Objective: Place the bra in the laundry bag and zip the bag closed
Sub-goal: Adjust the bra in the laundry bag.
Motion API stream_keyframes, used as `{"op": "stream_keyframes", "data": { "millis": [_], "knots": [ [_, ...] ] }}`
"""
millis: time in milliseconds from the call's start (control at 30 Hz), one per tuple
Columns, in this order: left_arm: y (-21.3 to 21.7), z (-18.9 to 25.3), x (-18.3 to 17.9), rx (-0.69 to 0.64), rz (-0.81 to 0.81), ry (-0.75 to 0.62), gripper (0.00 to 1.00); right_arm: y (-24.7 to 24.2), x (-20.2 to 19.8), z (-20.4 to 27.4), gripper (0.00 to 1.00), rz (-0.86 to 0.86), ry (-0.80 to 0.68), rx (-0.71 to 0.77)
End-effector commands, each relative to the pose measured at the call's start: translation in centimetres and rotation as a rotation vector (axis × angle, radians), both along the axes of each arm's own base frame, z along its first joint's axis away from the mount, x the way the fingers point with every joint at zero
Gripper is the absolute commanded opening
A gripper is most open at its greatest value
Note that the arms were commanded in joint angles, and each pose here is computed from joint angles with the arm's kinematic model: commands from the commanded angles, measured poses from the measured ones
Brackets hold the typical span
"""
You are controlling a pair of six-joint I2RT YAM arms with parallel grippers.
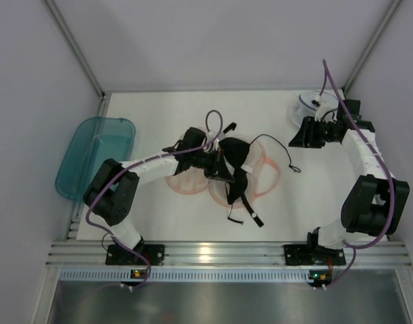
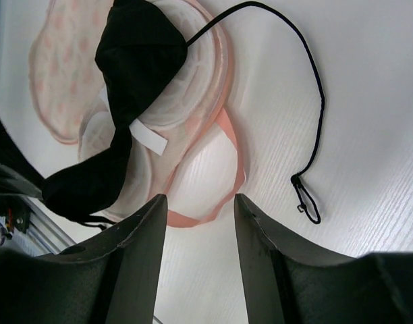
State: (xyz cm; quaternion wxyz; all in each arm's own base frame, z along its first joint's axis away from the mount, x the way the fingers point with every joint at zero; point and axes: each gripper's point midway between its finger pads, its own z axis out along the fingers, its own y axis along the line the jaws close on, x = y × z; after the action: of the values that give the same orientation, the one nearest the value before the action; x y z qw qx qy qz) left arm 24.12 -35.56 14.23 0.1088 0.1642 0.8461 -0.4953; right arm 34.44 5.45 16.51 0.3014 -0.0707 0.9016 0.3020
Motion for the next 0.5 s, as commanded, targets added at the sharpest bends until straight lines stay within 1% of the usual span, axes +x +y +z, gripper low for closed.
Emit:
{"op": "stream_keyframes", "data": {
  "millis": [0, 67, 100, 133, 233, 367, 400, 467],
  "knots": [
    [0.5, 2.6, -1.0, -0.249, -0.006, 0.095, 0.00, 0.0, -0.2, 0.9, 0.45, 0.033, -0.038, -0.004],
    [1.8, 1.6, -0.3, -0.237, 0.031, 0.106, 0.00, 0.0, -0.4, 0.9, 0.45, 0.034, -0.034, -0.010],
    [2.5, 0.3, -0.7, -0.220, 0.048, 0.125, 0.00, -0.1, -0.4, 0.9, 0.45, 0.037, -0.036, -0.013],
    [3.4, -0.1, 0.0, -0.217, 0.081, 0.126, 0.00, -0.1, -0.5, 0.9, 0.45, 0.039, -0.036, -0.018],
    [5.1, -0.9, 0.5, -0.204, 0.134, 0.112, 0.00, 0.0, -0.7, 0.8, 0.45, 0.046, -0.039, -0.027],
    [6.2, -0.9, 0.9, -0.196, 0.179, 0.085, 0.00, 0.4, -0.7, 0.8, 0.45, 0.058, -0.039, -0.032],
    [6.5, -1.3, 1.2, -0.177, 0.204, 0.083, 0.00, 0.6, -0.7, 0.8, 0.43, 0.062, -0.042, -0.033],
    [7.5, -2.3, 1.7, -0.155, 0.257, 0.107, 0.00, 1.0, -0.7, 0.9, 0.43, 0.067, -0.042, -0.032]
  ]
}}
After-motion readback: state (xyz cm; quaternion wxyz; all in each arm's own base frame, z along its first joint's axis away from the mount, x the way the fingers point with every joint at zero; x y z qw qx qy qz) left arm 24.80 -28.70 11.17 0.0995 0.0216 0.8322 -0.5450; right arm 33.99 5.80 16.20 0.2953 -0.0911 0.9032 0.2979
